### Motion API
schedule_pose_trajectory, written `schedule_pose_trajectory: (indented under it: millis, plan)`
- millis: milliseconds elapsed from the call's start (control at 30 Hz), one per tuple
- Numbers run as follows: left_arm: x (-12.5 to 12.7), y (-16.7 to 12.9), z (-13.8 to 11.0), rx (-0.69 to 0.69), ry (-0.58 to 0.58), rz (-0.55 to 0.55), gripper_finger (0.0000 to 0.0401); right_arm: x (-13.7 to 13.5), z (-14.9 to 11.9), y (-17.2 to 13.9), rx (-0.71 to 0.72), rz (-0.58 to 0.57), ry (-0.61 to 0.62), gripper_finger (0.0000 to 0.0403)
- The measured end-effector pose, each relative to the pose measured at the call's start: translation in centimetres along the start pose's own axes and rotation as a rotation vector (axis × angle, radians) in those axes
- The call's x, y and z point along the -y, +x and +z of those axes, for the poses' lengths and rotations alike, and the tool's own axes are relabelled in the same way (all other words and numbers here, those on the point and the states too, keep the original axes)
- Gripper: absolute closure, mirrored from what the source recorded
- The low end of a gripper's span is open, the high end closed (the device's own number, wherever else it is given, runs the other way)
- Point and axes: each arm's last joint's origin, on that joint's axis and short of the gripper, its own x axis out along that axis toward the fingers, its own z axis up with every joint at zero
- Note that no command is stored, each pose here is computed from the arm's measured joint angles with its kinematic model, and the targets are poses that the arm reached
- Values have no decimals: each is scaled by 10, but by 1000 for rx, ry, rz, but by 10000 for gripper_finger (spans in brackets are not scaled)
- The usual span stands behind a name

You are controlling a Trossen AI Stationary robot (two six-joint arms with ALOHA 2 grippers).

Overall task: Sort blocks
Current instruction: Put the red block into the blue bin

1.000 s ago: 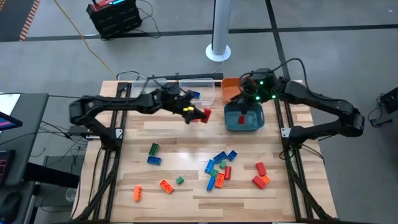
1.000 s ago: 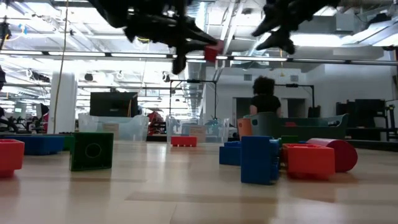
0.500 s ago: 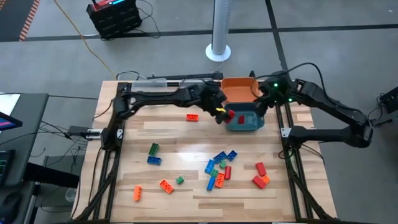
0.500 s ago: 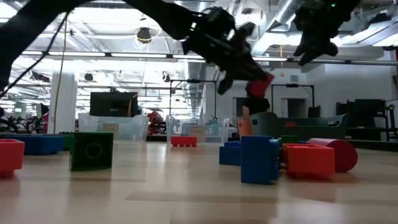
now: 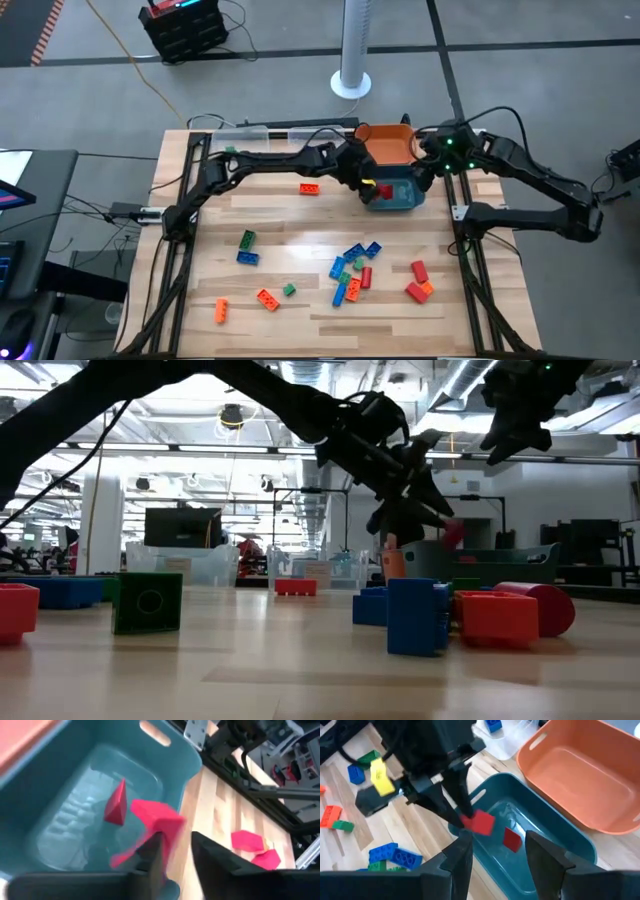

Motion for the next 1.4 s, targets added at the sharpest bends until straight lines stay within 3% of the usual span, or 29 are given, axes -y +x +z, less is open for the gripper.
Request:
schedule_pose_trajectory:
  millis: [133,233,400,567,800,967,1133,1267,1400]
  plan:
    - [-5,-7,6,3,-12,1,232,-3,-1,0,-10,24,-14,214]
    - [-2,-22,12,-9,-4,-8,208,-11,-9,-3,-80,127,-14,213]
    - [26,-75,33,55,220,131,206,-32,-30,3,-312,149,63,212]
    - [46,-117,40,36,450,196,215,-61,-44,18,-420,46,172,201]
    - [49,-158,41,-46,554,126,216,-104,-76,49,-551,-201,342,168]
    - [47,-180,26,-26,573,115,216,-129,-101,68,-622,-307,412,158]
    - [42,-201,-8,10,553,114,216,-144,-119,75,-663,-343,450,158]
    - [42,-224,-34,89,522,99,216,-139,-141,78,-703,-383,501,158]
    - [43,-247,-53,144,522,132,216,-132,-164,85,-703,-353,569,158]
